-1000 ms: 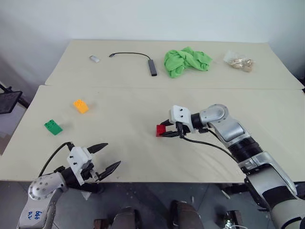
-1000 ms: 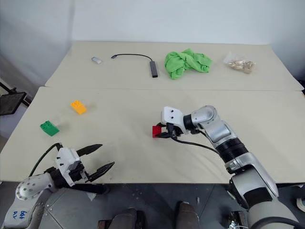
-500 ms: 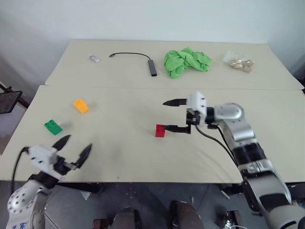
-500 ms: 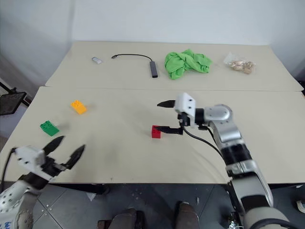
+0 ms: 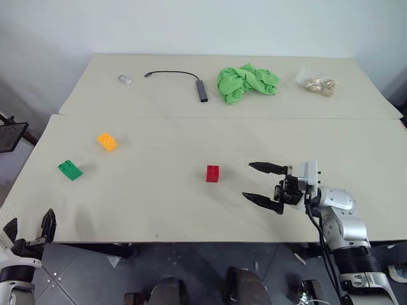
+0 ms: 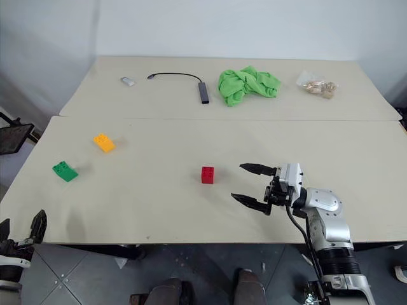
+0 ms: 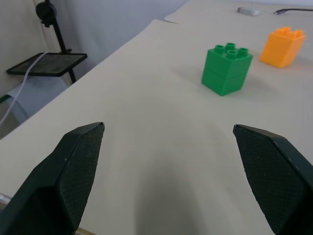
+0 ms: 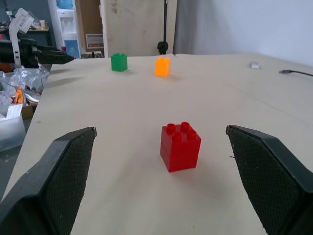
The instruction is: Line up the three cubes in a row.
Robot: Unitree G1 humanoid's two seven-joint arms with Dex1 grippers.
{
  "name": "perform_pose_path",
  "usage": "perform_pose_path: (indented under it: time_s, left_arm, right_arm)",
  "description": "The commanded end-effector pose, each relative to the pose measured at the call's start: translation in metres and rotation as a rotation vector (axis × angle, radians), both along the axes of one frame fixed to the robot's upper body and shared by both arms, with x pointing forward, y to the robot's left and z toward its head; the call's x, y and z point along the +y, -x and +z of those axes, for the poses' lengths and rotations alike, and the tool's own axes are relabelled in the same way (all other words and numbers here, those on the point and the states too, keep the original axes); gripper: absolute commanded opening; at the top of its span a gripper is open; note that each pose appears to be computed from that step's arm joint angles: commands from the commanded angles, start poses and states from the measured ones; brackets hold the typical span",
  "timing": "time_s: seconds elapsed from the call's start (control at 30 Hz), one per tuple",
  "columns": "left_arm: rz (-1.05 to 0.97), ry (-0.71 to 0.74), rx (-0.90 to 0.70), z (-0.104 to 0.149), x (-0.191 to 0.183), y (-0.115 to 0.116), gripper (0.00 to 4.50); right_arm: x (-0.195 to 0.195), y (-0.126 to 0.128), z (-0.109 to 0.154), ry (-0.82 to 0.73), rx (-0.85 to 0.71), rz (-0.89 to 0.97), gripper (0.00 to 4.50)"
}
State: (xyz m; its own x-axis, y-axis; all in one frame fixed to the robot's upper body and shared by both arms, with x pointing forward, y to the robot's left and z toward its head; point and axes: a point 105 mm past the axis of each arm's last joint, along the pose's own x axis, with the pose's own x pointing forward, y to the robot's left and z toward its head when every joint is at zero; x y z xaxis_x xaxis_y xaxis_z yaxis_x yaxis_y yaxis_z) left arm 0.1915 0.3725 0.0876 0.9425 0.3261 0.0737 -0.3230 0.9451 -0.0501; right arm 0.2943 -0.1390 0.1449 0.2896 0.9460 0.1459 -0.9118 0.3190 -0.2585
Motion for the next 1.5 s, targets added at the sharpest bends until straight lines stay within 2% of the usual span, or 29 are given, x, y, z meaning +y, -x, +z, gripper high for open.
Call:
perform_pose_path:
  time_s: [0.03,0.23,0.4,0.7,0.87,0.97,1.1,1.2,1.23,1.33,1.4,1.5]
  left_arm:
    - [-0.013,-0.039,-0.050,0.019,-0.027,-0.022,4.50]
    - [0.143,0.113,-0.073,0.034,-0.058,-0.059,4.50]
    - [0.303,0.148,-0.024,0.033,-0.051,-0.075,4.50]
    - [0.290,0.144,-0.036,0.044,-0.052,-0.120,4.50]
    - [0.299,0.137,-0.037,0.046,-0.049,-0.132,4.50]
    - [0.309,0.150,-0.049,0.047,-0.048,-0.135,3.89]
    - [0.289,0.157,-0.043,0.044,-0.048,-0.134,2.70]
    - [0.177,0.133,-0.076,0.048,-0.053,-0.135,1.69]
    - [0.093,0.144,-0.092,0.049,-0.058,-0.136,1.48]
    - [-0.101,0.254,-0.136,0.050,-0.057,-0.126,1.48]
    - [-0.281,0.203,-0.146,0.062,-0.060,-0.119,1.48]
    - [-0.641,0.071,-0.146,0.083,-0.084,-0.110,1.48]
  right_arm:
    - [0.005,0.002,0.009,-0.007,-0.046,0.021,4.47]
    - [0.016,0.003,0.005,0.003,-0.021,0.078,4.47]
    - [0.024,0.004,0.003,0.013,-0.010,0.111,4.47]
    - [0.032,0.005,0.007,0.011,-0.012,0.130,4.47]
    - [0.035,0.008,0.005,0.008,-0.007,0.131,4.47]
    - [0.036,0.009,0.005,0.003,-0.010,0.117,4.50]
    - [0.036,0.010,0.002,0.004,-0.009,0.107,4.50]
    - [0.037,0.013,0.000,0.007,-0.010,0.102,4.50]
    - [0.036,0.013,0.000,0.006,-0.012,0.091,4.50]
    - [0.030,0.013,0.001,0.010,-0.020,0.052,4.50]
    - [0.023,0.013,0.002,0.015,-0.025,0.020,4.50]
    - [0.011,0.013,0.003,0.029,-0.023,-0.024,4.50]
